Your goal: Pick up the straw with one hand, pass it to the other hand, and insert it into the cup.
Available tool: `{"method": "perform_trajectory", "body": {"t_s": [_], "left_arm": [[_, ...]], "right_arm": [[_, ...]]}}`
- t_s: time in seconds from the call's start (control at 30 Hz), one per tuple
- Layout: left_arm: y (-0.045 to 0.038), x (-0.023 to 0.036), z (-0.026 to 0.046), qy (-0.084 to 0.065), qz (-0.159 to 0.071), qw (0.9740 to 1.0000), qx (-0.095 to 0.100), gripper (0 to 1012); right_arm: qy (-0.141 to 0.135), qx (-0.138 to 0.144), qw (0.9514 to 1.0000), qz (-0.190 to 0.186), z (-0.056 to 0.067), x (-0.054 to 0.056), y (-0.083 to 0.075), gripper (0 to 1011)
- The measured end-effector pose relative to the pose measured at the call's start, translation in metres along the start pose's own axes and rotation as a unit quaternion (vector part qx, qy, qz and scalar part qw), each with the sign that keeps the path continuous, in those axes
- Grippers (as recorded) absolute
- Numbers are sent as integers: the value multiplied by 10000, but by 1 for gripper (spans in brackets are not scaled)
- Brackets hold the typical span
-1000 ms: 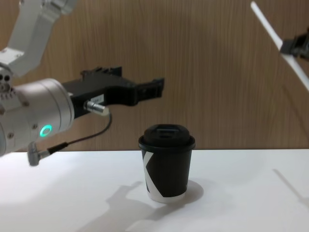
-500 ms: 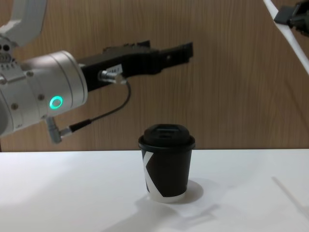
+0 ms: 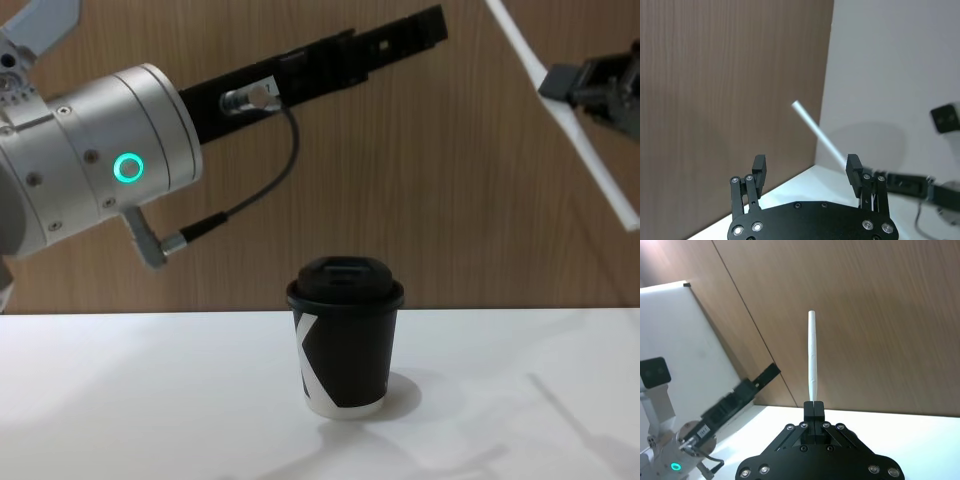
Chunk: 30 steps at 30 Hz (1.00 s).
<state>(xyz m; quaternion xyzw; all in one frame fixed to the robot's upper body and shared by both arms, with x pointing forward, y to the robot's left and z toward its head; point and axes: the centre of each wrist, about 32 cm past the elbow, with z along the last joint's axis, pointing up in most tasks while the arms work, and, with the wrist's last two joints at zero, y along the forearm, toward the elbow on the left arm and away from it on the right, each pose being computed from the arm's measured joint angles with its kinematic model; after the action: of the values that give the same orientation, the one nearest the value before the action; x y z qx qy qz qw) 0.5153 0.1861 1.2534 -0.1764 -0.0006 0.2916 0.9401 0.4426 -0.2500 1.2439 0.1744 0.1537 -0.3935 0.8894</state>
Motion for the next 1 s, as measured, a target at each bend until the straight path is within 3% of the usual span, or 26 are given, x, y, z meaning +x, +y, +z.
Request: {"method": "perform_trajectory", "body": {"t_s": [0.03, 0.13, 0.2, 0.33, 0.43, 0.63, 0.87, 1.0], "left_arm": [[-4, 4, -4, 125, -50, 9999, -63, 1003], [-4, 14, -12, 249, -97, 9996, -132, 1003], [-4, 24, -28, 422, -149, 9987, -232, 1003], [2, 43, -72, 722, -225, 9962, -422, 1003], [7, 54, -102, 862, -252, 9946, -519, 1003], [19, 85, -212, 1317, -315, 9872, -847, 1003], [23, 114, -310, 1651, -348, 9802, -1038, 1003], [21, 123, -339, 1748, -357, 9779, -1087, 1003]], "right_arm": [[3, -10, 10000, 12, -10, 6, 1, 2], [11, -36, 10000, 62, -48, 27, 5, 2], [16, -42, 9999, 107, -72, 39, 9, 2], [29, -17, 9998, 212, -101, 56, 16, 2], [40, 4, 9996, 262, -112, 65, 17, 2], [78, 100, 9990, 420, -124, 85, 15, 2], [105, 210, 9980, 591, -117, 108, -2, 2], [106, 229, 9976, 647, -116, 115, -12, 2]]}}
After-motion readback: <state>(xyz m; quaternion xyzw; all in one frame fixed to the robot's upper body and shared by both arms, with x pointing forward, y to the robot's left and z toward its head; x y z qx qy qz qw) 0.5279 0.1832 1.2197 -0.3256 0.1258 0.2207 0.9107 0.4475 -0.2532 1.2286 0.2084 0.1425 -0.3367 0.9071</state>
